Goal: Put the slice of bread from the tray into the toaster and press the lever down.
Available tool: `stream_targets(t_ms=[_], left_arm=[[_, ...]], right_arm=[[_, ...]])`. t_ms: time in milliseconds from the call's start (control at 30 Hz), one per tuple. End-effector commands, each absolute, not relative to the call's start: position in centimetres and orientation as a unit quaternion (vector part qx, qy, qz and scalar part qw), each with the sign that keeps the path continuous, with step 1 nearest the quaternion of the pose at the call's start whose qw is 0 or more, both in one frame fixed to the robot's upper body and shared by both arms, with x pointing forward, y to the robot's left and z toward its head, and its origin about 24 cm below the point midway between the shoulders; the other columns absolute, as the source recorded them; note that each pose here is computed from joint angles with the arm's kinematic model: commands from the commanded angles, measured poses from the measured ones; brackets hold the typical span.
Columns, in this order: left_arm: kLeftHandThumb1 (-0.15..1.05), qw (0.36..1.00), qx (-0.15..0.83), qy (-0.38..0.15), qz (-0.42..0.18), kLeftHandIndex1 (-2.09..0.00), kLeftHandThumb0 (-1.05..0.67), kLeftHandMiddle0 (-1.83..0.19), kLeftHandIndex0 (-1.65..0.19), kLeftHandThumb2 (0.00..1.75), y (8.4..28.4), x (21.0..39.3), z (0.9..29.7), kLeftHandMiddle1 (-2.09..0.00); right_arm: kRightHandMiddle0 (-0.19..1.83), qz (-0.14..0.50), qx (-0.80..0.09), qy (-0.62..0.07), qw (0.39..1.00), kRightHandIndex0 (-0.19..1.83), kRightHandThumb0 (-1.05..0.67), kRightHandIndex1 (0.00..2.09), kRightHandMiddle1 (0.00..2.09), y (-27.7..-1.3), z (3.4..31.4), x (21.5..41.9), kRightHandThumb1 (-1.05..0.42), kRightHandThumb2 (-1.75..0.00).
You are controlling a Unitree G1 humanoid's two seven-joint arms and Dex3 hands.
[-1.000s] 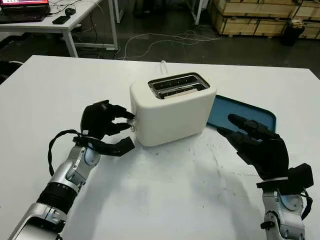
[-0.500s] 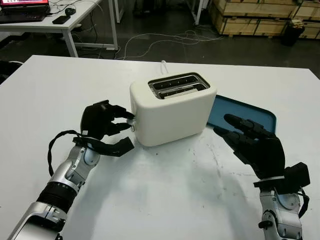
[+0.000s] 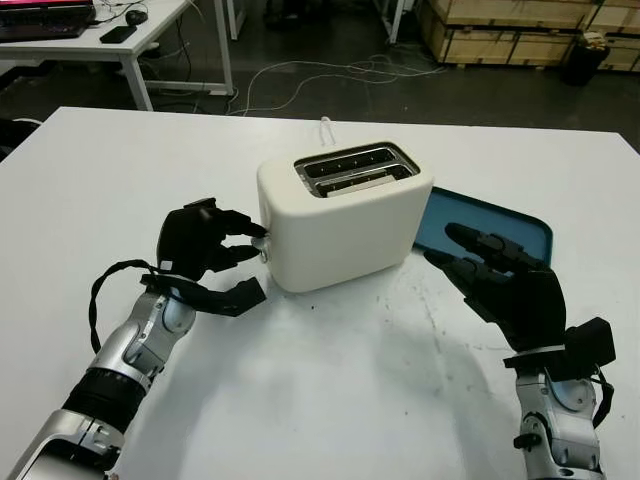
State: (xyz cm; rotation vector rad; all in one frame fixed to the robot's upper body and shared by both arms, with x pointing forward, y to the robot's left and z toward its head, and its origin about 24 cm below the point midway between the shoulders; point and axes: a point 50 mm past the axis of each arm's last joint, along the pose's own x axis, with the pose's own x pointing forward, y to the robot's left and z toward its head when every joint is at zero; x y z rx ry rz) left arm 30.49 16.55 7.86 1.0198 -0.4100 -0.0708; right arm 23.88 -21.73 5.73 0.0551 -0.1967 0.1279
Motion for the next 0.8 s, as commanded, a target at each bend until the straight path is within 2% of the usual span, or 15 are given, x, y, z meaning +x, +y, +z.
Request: stream_targets(t_ms=[0,100,200,267,333,467,767], left_arm=[[0.85,0.832,0.488,-0.182,-0.191,-0.04,-0.35,-0.67,-1.26,0.0,11.5,28.2,5.3,-1.63],[0.83,0.83,0.499,-0.183,-0.171,-0.02,-0.41,-0.67,-1.22,0.0,12.7,28.3,7.0,-1.59],[0.77,0.818,0.52,-0.193,-0.15,-0.01,-0.47,-0.71,-1.19,0.0,13.8,28.3,8.6,-1.43],[0.74,0.814,0.525,-0.208,-0.137,-0.01,-0.49,-0.74,-1.2,0.0,14.4,28.2,9.5,-1.47],[0.73,0.805,0.536,-0.217,-0.132,-0.02,-0.49,-0.73,-1.21,0.0,15.1,28.3,10.1,-1.51],[0.71,0.798,0.549,-0.218,-0.119,-0.02,-0.44,-0.78,-1.22,0.0,16.2,28.5,11.2,-1.31],[0.73,0.798,0.557,-0.219,-0.065,0.0,-0.41,-0.76,-1.15,0.01,17.8,29.2,13.7,-1.15]], right_arm=[[0.91,0.069,0.024,-0.102,0.992,0.97,-0.27,0.0,0.0,-21.6,5.9,24.4,-0.92,-0.07],[0.91,0.067,0.025,-0.102,0.992,0.97,-0.27,0.0,0.0,-21.6,6.0,24.4,-0.92,-0.07],[0.91,0.067,0.023,-0.104,0.992,0.97,-0.27,0.0,0.0,-21.5,6.1,24.5,-0.92,-0.07],[0.91,0.068,0.022,-0.102,0.992,0.98,-0.27,0.0,0.0,-21.5,6.0,24.6,-0.92,-0.07],[0.92,0.069,0.022,-0.101,0.992,0.98,-0.27,0.0,0.0,-21.5,6.0,24.6,-0.92,-0.06],[0.92,0.07,0.026,-0.099,0.992,0.98,-0.29,0.0,0.0,-21.4,6.0,24.7,-0.92,-0.05],[0.92,0.072,0.022,-0.098,0.992,0.98,-0.29,0.0,0.0,-21.4,6.0,24.8,-0.92,-0.04]])
